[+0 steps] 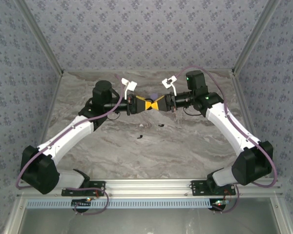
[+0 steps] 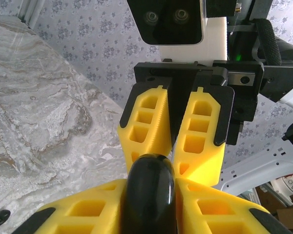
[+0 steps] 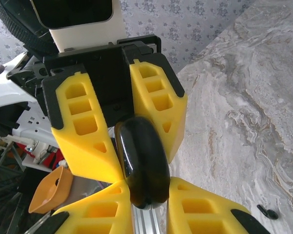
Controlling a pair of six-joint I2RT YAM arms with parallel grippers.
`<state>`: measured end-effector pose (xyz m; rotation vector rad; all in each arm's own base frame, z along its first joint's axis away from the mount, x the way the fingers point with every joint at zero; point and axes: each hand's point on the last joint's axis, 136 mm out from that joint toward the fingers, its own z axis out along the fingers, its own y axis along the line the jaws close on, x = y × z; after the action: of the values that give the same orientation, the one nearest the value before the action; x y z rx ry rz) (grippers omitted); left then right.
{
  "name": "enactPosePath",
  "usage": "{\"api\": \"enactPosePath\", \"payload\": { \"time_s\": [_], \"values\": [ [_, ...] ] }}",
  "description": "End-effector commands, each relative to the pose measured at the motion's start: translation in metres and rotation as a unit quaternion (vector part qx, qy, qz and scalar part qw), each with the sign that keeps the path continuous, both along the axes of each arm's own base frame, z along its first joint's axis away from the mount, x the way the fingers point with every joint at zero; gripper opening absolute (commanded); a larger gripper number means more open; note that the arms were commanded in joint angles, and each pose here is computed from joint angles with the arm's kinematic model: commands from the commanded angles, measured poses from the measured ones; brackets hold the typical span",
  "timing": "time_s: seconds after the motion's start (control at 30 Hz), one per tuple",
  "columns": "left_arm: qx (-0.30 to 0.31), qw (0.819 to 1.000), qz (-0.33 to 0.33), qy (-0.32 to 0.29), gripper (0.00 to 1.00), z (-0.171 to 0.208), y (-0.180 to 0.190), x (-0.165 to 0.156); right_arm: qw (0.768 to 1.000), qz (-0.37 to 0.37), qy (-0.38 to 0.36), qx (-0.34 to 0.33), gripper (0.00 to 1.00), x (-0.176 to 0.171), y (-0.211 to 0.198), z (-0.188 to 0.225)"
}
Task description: Insert the wireless bluetooth earbuds into the charging case
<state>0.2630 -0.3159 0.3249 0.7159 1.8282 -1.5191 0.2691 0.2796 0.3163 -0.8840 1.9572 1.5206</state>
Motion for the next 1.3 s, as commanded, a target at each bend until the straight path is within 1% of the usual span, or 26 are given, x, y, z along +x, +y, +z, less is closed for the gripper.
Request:
{"api": "enactPosePath", "payload": {
  "time_s": [0.0,0.13,0.43,0.5,0.6,0.67,0.8,0.9,1.03,1.27],
  "values": [
    [-0.013,0.999,-0.010,-0.028,0.32,0.018,-0.002,-0.007,1.000,-0.017,-0.020,0.012,0.18,0.005,-0.002,0.014],
    [-0.012,1.000,-0.009,-0.025,0.37,0.016,-0.002,-0.007,0.999,-0.035,-0.018,0.011,0.18,0.011,-0.006,0.014],
    [-0.012,1.000,-0.006,-0.025,0.36,0.015,-0.002,-0.007,0.999,-0.043,-0.012,0.011,0.19,0.014,-0.007,0.012],
    [-0.011,1.000,-0.004,-0.024,0.32,0.014,-0.002,-0.006,0.999,-0.043,-0.012,0.012,0.19,0.013,-0.007,0.013],
    [-0.009,1.000,-0.004,-0.020,0.21,0.011,-0.002,-0.006,0.999,-0.041,-0.012,0.012,0.20,0.012,-0.007,0.013],
    [-0.008,1.000,-0.004,-0.019,0.16,0.011,-0.002,-0.006,0.999,-0.042,-0.013,0.007,0.23,0.011,-0.008,0.011],
    [-0.001,1.000,-0.005,-0.020,0.16,0.009,-0.001,-0.008,0.999,-0.048,-0.018,-0.003,0.37,0.011,-0.011,0.009],
    [0.009,1.000,-0.008,-0.021,0.15,0.007,0.000,-0.010,0.998,-0.054,-0.021,-0.011,0.43,0.011,-0.013,0.008],
    [0.015,1.000,-0.016,-0.019,0.15,0.004,0.001,-0.015,0.998,-0.058,-0.028,-0.013,0.45,0.013,-0.016,0.011],
    [0.015,0.999,-0.036,-0.023,0.15,0.006,-0.002,-0.023,0.999,-0.015,-0.027,-0.018,0.47,0.002,-0.003,0.012]
  ]
}}
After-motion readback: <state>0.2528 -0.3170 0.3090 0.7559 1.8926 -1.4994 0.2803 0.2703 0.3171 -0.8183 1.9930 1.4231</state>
